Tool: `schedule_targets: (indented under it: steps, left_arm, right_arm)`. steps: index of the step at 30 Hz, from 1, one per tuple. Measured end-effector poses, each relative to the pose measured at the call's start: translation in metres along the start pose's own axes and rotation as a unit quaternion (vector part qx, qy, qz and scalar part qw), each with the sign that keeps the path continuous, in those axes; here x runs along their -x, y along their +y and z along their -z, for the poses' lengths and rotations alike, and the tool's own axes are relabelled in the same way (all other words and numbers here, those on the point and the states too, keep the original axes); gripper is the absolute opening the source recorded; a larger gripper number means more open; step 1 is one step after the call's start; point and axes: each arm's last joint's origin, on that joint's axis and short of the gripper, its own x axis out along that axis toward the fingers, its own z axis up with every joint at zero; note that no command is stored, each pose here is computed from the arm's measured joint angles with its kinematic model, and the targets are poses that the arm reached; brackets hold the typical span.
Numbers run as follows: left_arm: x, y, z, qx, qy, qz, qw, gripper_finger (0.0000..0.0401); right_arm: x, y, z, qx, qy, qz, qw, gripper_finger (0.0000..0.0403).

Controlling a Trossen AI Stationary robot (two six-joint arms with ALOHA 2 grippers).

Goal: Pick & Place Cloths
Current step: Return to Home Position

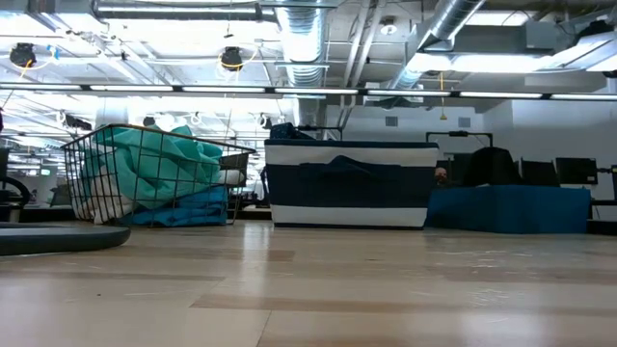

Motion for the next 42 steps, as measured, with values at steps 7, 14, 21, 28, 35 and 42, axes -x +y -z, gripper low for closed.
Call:
schedule_targets:
  steps: [7,14,21,28,35,42]
  left_arm:
    - [0.049,0.011,0.021,-0.071,0.180,-0.113,0.974,0.0000]
    - [0.075,0.005,0.098,-0.038,0.258,-0.134,0.956,0.0000]
    - [0.091,0.003,0.154,0.115,0.251,-0.187,0.943,0.0000]
    - [0.092,-0.002,0.182,0.069,0.272,-0.149,0.948,0.0000]
    - [0.098,-0.001,0.189,0.017,0.213,-0.139,0.967,0.0000]
    - [0.120,-0.001,0.221,0.018,0.239,-0.122,0.963,0.0000]
  right_arm:
    - [-0.061,0.011,0.044,0.130,-0.030,-0.058,0.989,0.0006]
    - [-0.088,0.029,0.034,0.178,-0.110,-0.112,0.971,0.0003]
    - [-0.034,0.027,0.002,0.221,-0.175,-0.144,0.948,0.0001]
    - [-0.001,0.016,0.005,0.235,-0.197,-0.149,0.940,0.0001]
    - [0.029,0.004,0.007,0.199,-0.217,-0.147,0.944,0.0000]
    - [0.036,-0.006,0.025,0.226,-0.188,-0.139,0.946,0.0000]
